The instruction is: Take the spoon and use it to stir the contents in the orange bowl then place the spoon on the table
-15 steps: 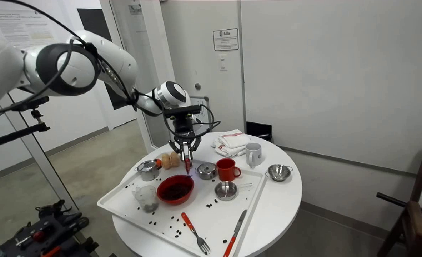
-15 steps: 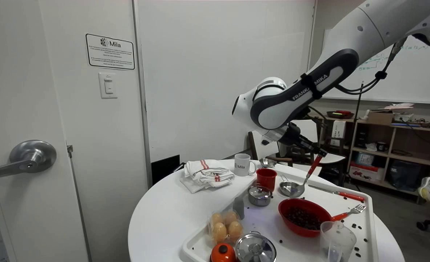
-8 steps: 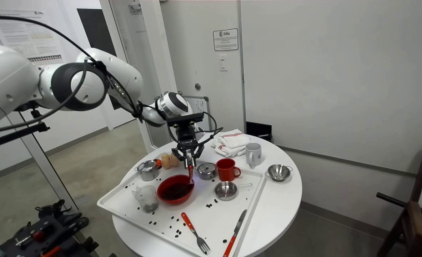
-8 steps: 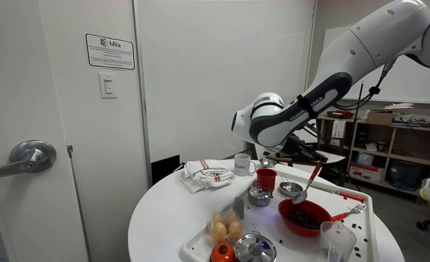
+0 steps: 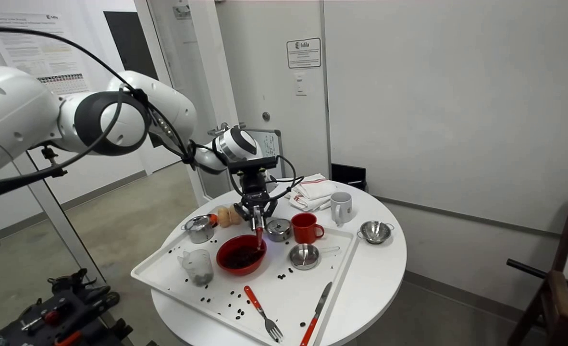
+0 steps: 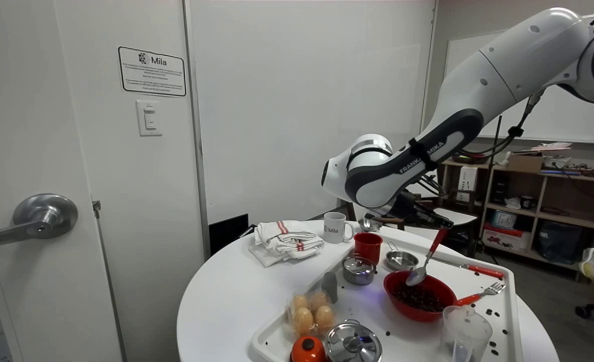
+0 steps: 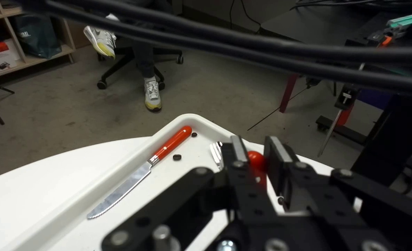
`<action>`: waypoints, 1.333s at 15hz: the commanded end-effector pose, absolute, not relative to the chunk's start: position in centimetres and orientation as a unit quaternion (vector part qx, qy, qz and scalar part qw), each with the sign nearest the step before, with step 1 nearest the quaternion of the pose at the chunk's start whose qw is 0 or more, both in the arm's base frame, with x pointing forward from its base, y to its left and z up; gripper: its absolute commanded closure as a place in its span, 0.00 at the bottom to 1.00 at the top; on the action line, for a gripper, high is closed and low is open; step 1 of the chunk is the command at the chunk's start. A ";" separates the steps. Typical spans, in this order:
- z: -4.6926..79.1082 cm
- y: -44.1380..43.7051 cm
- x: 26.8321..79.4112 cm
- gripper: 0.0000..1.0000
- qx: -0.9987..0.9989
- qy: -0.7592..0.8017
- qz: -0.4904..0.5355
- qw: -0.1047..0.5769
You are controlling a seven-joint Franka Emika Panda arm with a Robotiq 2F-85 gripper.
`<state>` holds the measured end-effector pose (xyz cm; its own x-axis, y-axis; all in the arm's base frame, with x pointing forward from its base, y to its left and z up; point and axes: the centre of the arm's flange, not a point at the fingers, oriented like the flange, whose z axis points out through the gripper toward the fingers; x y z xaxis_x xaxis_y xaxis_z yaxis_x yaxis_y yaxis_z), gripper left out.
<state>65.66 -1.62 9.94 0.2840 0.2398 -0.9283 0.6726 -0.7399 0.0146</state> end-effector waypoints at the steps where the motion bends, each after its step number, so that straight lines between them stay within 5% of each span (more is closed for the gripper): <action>1: 9.8 -2.8 66.0 0.92 0.771 0.288 -0.534 0.194; 20: 8.5 -10.1 62.1 0.92 0.773 0.232 -0.574 0.140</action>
<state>63.20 -9.49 8.22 0.2489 0.1998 -0.9477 0.5473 -0.8363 -0.0326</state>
